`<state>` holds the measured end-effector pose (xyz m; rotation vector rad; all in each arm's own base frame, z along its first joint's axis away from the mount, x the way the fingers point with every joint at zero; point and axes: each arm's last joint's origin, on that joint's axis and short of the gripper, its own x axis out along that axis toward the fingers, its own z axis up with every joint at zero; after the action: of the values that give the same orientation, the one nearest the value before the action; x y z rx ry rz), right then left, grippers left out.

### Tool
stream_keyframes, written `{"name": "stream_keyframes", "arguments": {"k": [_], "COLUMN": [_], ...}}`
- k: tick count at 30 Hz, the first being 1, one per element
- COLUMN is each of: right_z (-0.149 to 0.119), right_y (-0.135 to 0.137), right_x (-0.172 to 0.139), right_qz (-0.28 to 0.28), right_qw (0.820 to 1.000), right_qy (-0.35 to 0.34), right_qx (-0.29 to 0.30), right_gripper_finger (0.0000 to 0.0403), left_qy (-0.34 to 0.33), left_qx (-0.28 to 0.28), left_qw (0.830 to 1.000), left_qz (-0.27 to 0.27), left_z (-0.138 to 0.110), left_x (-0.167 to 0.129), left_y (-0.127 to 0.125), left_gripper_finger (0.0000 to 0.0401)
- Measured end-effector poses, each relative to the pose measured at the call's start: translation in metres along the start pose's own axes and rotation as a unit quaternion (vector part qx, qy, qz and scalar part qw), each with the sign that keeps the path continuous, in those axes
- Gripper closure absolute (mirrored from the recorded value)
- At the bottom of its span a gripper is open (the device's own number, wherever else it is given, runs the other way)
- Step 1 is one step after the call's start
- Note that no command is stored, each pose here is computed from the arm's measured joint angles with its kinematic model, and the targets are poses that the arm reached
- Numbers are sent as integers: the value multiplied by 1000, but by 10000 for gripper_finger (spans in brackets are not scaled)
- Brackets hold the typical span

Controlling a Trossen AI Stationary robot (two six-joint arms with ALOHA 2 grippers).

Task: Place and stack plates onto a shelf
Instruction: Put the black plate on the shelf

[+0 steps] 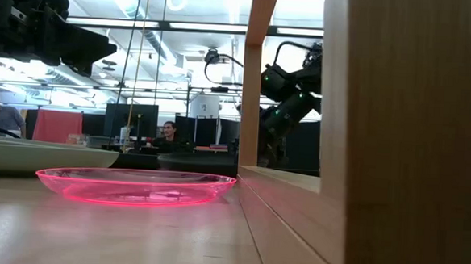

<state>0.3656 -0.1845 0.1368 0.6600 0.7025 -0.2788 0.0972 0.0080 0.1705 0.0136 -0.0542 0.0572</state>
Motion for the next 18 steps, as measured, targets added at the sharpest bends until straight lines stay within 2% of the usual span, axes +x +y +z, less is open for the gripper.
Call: {"name": "stream_keyframes", "arguments": {"k": [4,9,18], "right_z": [9,18,27], "right_y": [9,21,46], "right_x": [-20,-55,-145], "right_qz": [2,-22,-70], "right_qw": [1000,999,994], "right_qy": [-11,-15,-46], "right_qx": [-19,-39,-73], "right_gripper_finger": [385,385,385], "left_qy": [0,0,0], "left_qx": [0,0,0], "left_qw": [1000,1000,1000], "left_qz": [0,0,0], "left_z": [0,0,0], "left_x": [0,0,0], "left_y": [0,0,0], "left_gripper_finger": [266,266,266]}}
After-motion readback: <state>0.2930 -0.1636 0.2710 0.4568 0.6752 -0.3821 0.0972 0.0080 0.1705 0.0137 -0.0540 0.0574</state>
